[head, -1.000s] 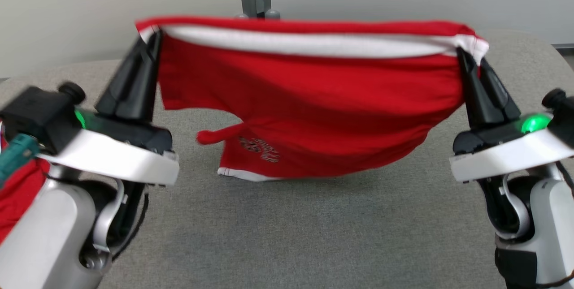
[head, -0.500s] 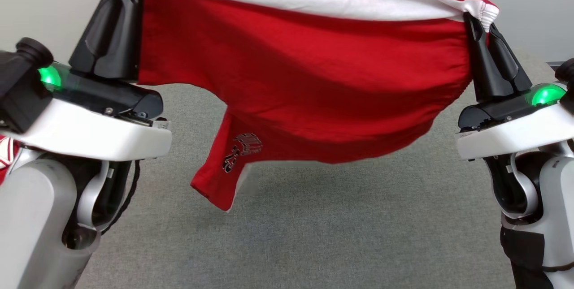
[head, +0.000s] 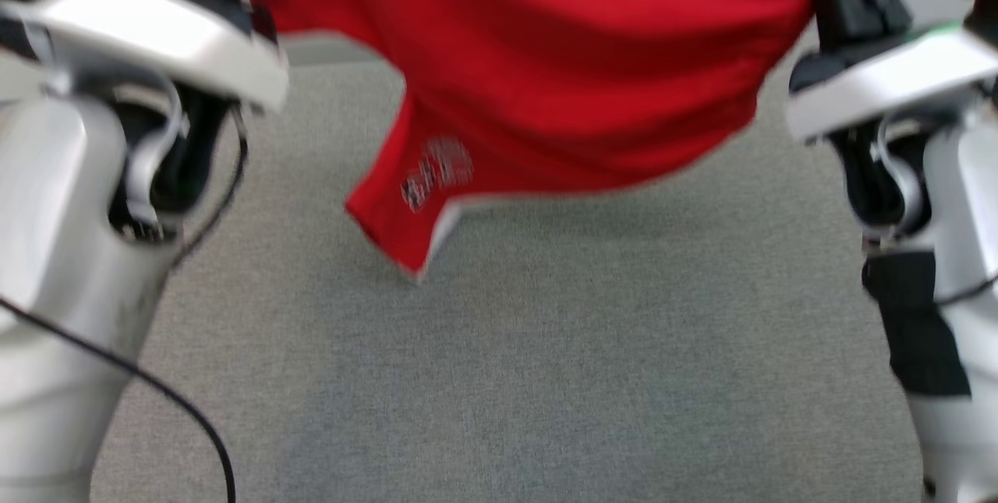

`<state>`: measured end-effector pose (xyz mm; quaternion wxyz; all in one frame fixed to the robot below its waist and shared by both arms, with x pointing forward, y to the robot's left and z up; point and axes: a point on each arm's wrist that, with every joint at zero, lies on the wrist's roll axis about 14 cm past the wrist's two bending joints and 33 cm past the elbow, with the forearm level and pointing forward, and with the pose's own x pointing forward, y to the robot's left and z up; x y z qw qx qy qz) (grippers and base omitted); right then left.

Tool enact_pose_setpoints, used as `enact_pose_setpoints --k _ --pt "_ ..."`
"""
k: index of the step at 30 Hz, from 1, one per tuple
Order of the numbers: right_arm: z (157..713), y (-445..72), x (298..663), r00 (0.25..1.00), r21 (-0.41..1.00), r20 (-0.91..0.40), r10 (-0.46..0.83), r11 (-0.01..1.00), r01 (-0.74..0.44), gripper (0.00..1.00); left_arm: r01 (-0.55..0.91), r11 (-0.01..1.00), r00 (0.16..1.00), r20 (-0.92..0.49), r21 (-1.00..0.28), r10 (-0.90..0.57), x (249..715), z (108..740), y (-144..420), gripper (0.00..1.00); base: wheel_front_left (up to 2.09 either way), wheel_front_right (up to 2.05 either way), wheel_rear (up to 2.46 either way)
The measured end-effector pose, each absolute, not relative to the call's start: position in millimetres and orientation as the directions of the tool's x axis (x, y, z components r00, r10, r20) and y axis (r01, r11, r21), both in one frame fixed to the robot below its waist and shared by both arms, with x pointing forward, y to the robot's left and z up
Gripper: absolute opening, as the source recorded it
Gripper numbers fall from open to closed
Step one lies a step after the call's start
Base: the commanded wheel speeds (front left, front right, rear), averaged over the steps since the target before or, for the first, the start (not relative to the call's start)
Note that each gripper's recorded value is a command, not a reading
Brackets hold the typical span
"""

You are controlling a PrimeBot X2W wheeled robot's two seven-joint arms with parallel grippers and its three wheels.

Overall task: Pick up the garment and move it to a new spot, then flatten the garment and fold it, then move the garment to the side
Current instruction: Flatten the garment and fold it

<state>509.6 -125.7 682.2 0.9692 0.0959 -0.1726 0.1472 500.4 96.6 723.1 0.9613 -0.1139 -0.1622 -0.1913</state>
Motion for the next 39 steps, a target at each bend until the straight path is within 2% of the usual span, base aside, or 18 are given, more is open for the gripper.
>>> enact_pose_setpoints --k 5,12,17,21,26,30,39 --pt "690.5 -117.6 557.0 0.884 0.134 0.392 0.255 0.935 -0.33 0.0 0.369 0.913 0.887 0.358 -0.173 -0.29 555.2 724.0 101.7 0.0 0.0 0.0 0.0" --pt "671.4 -109.8 616.3 0.902 0.154 0.357 0.245 0.936 -0.316 0.0 0.312 0.927 0.921 0.306 -0.209 -0.242 623.7 700.8 110.3 0.0 0.0 0.0 0.0" --pt "656.2 -109.7 645.8 0.92 0.156 0.315 0.233 0.943 -0.293 0.0 0.311 0.929 0.927 0.278 -0.2 -0.25 652.3 679.4 106.2 0.0 0.0 0.0 0.0" --pt "615.7 -99.8 656.8 0.937 0.154 0.237 0.256 0.943 -0.296 0.0 0.299 0.933 0.945 0.202 -0.202 -0.258 663.2 629.7 106.9 0.0 0.0 0.0 0.0" --pt "545.8 -82.9 647.3 0.948 0.183 0.106 0.299 0.932 -0.314 0.0 0.29 0.93 0.957 0.088 -0.225 -0.277 651.0 554.8 104.6 0.0 0.0 0.0 0.0" --pt "509.7 -80.2 627.5 0.95 0.243 0.046 0.31 0.919 -0.311 0.0 0.299 0.92 0.954 0.045 -0.252 -0.297 628.8 521.0 99.9 0.0 0.0 0.0 0.0" --pt "458.0 -77.2 543.0 0.935 0.356 -0.053 0.351 0.881 -0.31 0.0 0.273 0.912 0.957 -0.009 -0.306 -0.289 527.2 474.1 106.2 0.0 0.0 0.0 0.0"
